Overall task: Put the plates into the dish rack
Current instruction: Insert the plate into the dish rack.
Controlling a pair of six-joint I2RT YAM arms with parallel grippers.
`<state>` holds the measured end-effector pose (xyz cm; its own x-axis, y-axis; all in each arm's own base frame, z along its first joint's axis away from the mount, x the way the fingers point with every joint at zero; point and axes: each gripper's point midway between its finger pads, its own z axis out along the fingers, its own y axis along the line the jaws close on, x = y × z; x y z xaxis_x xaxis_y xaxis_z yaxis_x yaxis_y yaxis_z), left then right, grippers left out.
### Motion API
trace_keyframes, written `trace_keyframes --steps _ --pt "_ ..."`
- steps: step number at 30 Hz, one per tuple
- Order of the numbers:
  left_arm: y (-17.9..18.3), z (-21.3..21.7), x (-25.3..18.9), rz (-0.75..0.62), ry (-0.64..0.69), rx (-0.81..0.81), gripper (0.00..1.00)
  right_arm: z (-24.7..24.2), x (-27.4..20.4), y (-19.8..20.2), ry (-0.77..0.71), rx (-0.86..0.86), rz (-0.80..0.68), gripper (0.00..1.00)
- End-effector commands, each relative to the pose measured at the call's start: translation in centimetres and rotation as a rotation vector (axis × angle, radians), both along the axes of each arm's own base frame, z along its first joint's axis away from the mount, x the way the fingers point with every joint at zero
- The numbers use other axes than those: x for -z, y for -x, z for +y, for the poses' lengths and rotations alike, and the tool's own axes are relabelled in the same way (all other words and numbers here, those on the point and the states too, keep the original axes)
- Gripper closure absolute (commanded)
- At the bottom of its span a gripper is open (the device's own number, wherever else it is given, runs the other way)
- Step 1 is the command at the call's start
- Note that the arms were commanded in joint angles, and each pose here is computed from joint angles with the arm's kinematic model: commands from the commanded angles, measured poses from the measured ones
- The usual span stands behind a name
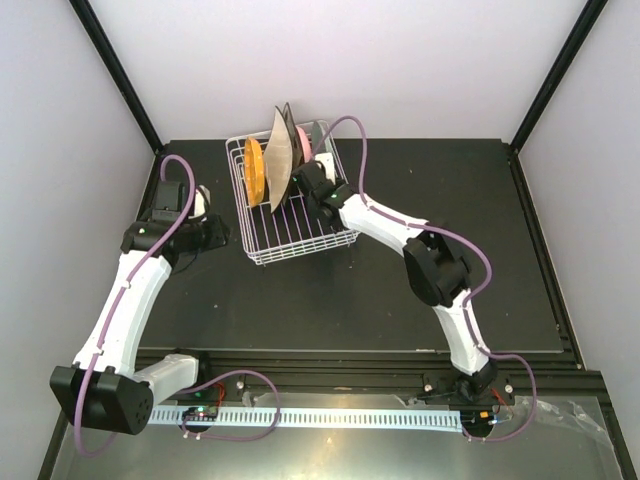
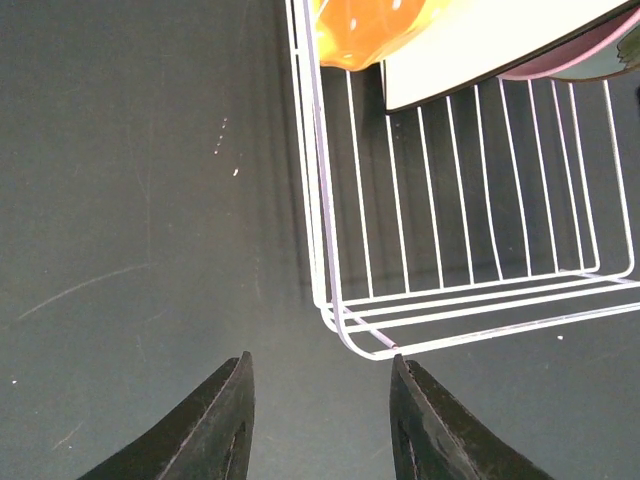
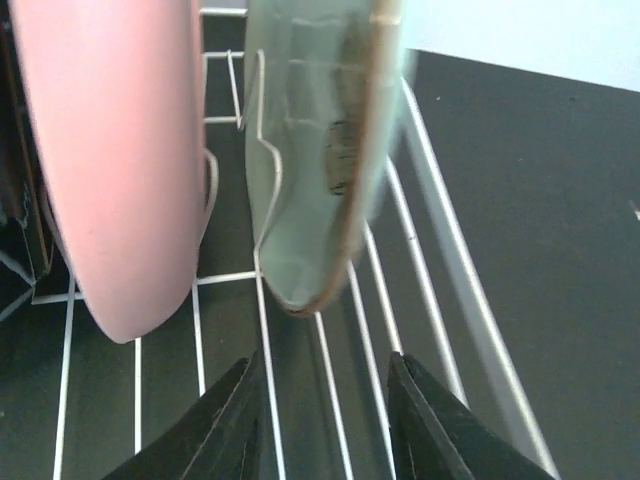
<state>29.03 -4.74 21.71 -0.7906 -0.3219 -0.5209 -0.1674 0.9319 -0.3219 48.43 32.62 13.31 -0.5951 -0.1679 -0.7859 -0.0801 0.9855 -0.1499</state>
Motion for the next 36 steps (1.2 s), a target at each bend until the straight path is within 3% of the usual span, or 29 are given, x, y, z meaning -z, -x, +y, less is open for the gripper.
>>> trace_keyframes --steps 1,10,12,17,21,25,31,36 --pt "-0.4 -0.3 0.3 0.001 0.013 0.017 0.6 -0.9 -5.5 0.0 -0.116 0.03 -0.098 0.63" --pt "-1.3 -0.6 0.4 -0.015 0.032 0.024 0.6 -3.5 -7.0 2.2 -0.195 0.043 -0.082 0.6" --pt "-1.8 -0.3 0.8 -0.017 0.011 0.012 0.55 -5.2 -7.7 2.9 -0.246 0.067 -0.063 0.6" --pt "-3.1 0.7 2.1 0.011 -0.029 -0.032 0.44 -10.5 -6.2 3.8 -0.437 0.111 0.169 0.58" --pt "-4.5 1.6 3.1 0.029 -0.023 -0.068 0.42 -14.5 -4.4 4.1 -0.473 0.168 0.325 0.62" --pt "-6.7 4.5 4.8 0.058 -0.052 -0.143 0.7 -16.6 -3.2 3.2 -0.453 0.161 0.357 0.97" --pt "-12.7 7.0 6.5 0.074 -0.008 -0.183 0.95 -14.3 1.8 1.6 -0.585 0.077 0.554 0.99" --pt "-17.5 6.1 8.8 0.081 0.05 -0.134 0.98 -12.7 5.1 1.4 -0.642 0.062 0.626 0.99"
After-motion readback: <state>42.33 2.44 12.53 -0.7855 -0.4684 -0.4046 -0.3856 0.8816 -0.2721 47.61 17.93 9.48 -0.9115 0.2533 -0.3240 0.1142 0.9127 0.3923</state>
